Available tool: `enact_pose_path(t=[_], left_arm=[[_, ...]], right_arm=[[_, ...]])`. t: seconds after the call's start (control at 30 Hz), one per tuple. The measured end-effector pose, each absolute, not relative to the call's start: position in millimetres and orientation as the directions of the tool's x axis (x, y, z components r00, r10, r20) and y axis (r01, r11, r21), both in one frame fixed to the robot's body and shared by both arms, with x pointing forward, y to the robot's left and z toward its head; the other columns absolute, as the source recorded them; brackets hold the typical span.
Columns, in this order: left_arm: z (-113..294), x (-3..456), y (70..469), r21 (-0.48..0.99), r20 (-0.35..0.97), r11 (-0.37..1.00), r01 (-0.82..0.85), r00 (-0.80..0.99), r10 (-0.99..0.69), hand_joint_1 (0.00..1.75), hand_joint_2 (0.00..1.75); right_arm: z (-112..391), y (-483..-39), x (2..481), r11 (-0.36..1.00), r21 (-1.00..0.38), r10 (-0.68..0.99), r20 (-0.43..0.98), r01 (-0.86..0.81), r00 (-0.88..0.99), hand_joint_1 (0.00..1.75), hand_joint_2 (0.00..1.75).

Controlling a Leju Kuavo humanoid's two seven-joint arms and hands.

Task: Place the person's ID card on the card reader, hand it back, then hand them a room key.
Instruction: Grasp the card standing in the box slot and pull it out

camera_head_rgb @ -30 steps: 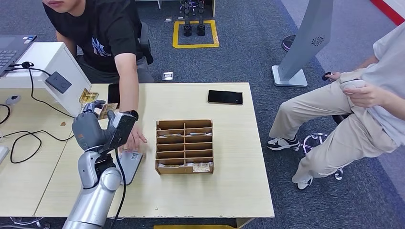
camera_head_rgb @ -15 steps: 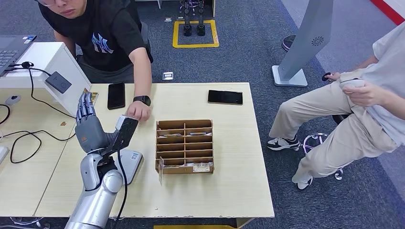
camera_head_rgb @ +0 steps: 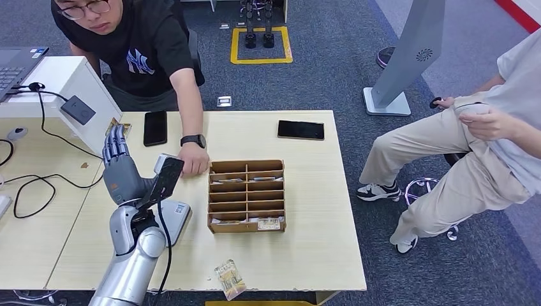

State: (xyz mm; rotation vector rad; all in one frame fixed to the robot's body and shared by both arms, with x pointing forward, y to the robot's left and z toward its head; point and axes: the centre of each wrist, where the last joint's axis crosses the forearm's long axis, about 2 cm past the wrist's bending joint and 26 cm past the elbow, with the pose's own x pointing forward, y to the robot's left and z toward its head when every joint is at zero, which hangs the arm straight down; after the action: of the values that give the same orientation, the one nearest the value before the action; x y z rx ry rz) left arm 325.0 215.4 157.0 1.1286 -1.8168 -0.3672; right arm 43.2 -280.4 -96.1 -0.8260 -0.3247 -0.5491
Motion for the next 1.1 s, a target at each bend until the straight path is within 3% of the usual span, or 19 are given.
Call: enact_pose_path(t=[1.1], left_arm=[[157.3,325.0,213.8,0.634,0.574,0.558,-0.536,-0.158,-0.804,0.00,1.75]], right_arm=[[-96.2,-280.4,43.3,0.549,-0.601,-0.336,0.478,0.581,0.812,0.00,1.75]])
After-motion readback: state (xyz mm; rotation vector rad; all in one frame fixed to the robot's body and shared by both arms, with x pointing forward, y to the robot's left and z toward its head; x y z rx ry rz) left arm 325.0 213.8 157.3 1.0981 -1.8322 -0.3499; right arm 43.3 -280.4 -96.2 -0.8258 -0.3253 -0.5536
